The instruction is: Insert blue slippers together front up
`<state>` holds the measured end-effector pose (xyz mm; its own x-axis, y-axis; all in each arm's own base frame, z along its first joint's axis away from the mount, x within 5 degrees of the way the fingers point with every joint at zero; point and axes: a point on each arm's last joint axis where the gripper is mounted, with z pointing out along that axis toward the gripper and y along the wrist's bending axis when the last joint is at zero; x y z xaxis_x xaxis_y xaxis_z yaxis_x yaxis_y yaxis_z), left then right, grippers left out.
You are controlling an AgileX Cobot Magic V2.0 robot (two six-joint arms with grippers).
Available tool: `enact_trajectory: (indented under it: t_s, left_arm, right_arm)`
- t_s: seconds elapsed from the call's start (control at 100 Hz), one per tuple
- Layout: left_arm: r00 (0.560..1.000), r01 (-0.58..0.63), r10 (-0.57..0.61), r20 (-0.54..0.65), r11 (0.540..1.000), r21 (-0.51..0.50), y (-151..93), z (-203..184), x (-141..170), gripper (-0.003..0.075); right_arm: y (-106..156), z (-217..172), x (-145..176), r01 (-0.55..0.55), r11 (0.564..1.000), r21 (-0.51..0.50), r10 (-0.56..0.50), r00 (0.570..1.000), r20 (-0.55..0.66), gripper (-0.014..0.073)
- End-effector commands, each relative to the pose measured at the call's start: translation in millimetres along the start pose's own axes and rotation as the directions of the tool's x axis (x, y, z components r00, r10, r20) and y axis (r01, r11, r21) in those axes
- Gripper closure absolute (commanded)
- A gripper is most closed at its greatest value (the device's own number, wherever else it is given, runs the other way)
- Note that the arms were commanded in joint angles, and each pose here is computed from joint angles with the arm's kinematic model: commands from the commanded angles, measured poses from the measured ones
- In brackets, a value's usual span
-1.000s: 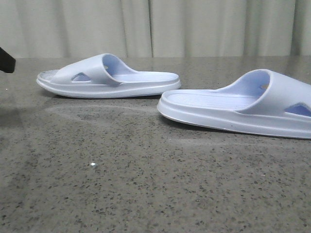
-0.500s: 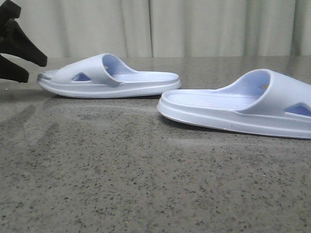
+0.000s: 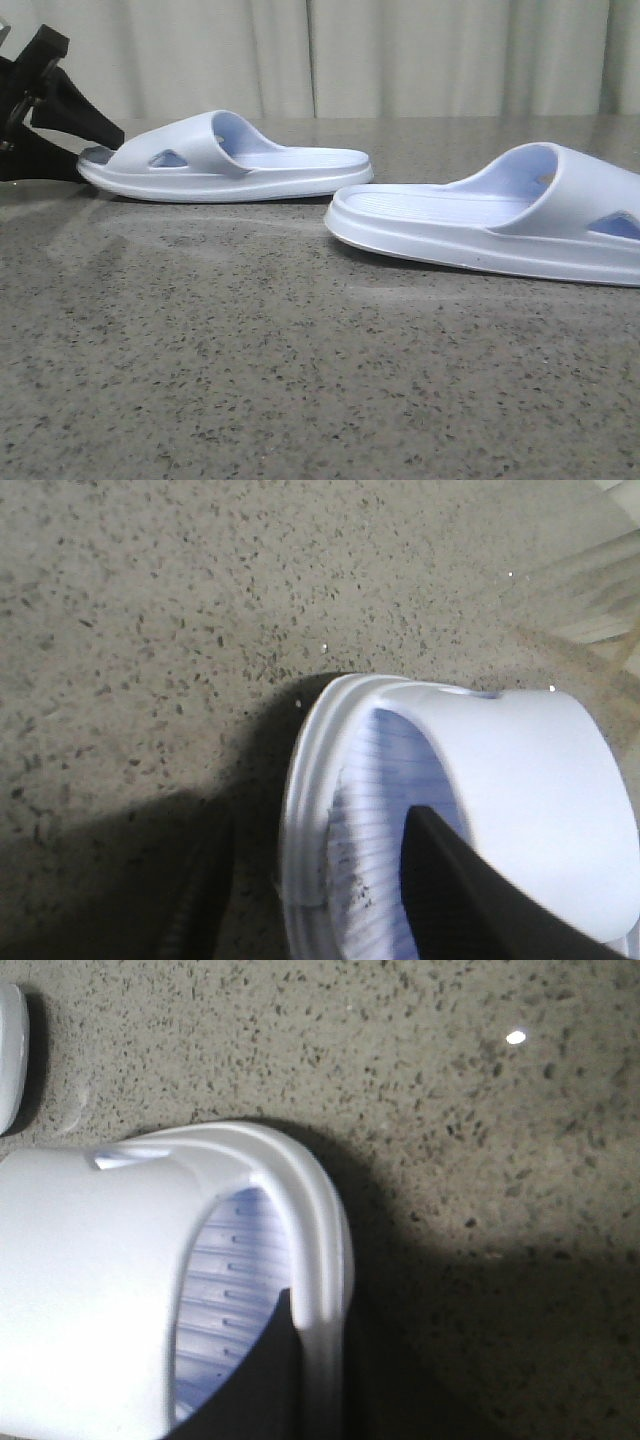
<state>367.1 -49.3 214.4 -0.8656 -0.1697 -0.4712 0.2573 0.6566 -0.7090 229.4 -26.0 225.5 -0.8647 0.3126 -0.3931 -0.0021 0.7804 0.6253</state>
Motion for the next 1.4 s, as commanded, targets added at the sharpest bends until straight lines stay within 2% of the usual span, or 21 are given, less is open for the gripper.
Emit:
enact_trajectory:
  t_s: [0.0,0.11,0.24,0.43,0.58,0.72,0.93,1.12,1.2,1.39]
  left_arm:
    - [1.000,-0.019,0.019,0.003,0.998,0.052,-11,-3,-4,0.0427]
    - [1.000,-0.024,0.025,-0.013,0.997,0.070,-11,-2,-2,0.0521]
    - [0.999,-0.024,0.027,-0.031,0.995,0.097,-14,-2,0,0.0704]
    - [0.999,-0.014,0.020,-0.033,0.987,0.159,-17,-14,-2,0.0705]
    - [0.998,-0.057,0.051,0.039,0.984,0.167,-30,-41,-10,0.0705]
    - [0.987,-0.123,0.102,0.123,0.977,0.175,-52,-75,-15,0.0705]
    - [0.979,-0.149,0.117,0.166,0.968,0.199,-72,-106,-13,0.0705]
    - [0.976,-0.152,0.115,0.187,0.968,0.202,-80,-119,-12,0.0705]
    - [0.974,-0.156,0.121,0.191,0.972,0.178,-80,-120,-12,0.0705]
    - [0.971,-0.130,0.106,0.213,0.986,0.102,-70,-127,-14,0.0705]
  right_arm:
    - [3,-6,-7,0.028,1.000,0.007,-0.028,0.998,0.049,0.0702]
    - [3,-6,-7,0.028,1.000,0.007,-0.028,0.998,0.049,0.0702]
    - [3,-6,-7,0.028,1.000,0.007,-0.028,0.998,0.049,0.0702]
    - [6,-6,-8,0.011,1.000,-0.019,-0.010,0.998,0.060,0.0702]
    - [15,-11,-14,0.026,0.997,-0.079,-0.019,0.996,0.087,0.0702]
    - [32,-22,-30,0.059,0.985,-0.165,-0.038,0.991,0.130,0.0702]
    - [66,-47,-56,0.147,0.934,-0.324,-0.080,0.974,0.212,0.0702]
    - [88,-66,-70,0.218,0.882,-0.418,-0.108,0.957,0.270,0.0701]
    - [93,-71,-74,0.239,0.877,-0.416,-0.129,0.953,0.276,0.0701]
    - [95,-77,-79,0.263,0.907,-0.330,-0.182,0.950,0.255,0.0701]
